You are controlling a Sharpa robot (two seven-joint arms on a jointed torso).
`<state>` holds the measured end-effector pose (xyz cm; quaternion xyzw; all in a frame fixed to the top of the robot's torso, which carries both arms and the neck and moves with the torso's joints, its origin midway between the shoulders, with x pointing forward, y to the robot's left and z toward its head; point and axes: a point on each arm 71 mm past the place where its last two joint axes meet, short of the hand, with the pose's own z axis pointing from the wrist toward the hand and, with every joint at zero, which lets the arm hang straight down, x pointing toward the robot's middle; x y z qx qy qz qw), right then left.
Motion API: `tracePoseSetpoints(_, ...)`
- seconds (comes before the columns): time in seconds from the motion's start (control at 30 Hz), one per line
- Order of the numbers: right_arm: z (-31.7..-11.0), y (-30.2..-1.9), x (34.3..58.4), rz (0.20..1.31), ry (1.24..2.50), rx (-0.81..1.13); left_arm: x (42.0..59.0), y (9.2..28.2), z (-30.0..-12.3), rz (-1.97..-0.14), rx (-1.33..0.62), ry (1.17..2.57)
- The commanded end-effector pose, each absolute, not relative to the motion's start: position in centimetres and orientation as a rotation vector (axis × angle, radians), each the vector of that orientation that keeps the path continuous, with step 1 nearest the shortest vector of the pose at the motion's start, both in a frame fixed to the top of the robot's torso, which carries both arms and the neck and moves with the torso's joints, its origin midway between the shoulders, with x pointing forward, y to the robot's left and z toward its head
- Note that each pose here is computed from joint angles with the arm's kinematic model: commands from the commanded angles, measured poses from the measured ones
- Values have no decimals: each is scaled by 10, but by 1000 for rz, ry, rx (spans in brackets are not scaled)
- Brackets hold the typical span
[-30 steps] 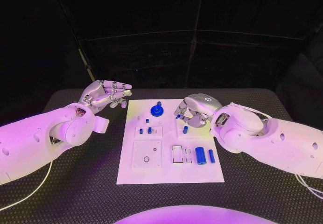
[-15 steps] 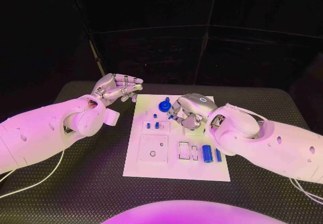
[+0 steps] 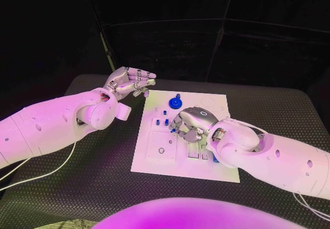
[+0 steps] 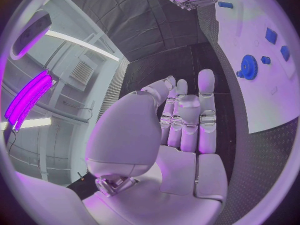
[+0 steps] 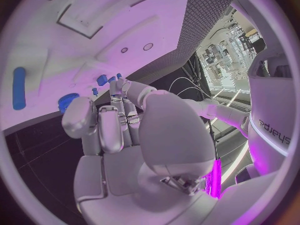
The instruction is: Assemble the parts on the task board
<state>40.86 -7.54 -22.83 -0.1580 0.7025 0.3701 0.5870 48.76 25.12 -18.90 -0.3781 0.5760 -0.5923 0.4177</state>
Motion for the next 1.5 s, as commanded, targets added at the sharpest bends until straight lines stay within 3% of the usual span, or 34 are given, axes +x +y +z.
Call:
tracePoseSetpoints(0.03,-231,-73,408,861,1650,-407,488,249,-188,-1504,-948,1447)
tracePoseSetpoints(0.43,-243,-69,403,853,1695,-437,488,248,-188,-1508,-948,1451)
tracePoseSetpoints(1.5,-249,-66,399,860,1736,-464,490,248,-190,-1504,-953,1459)
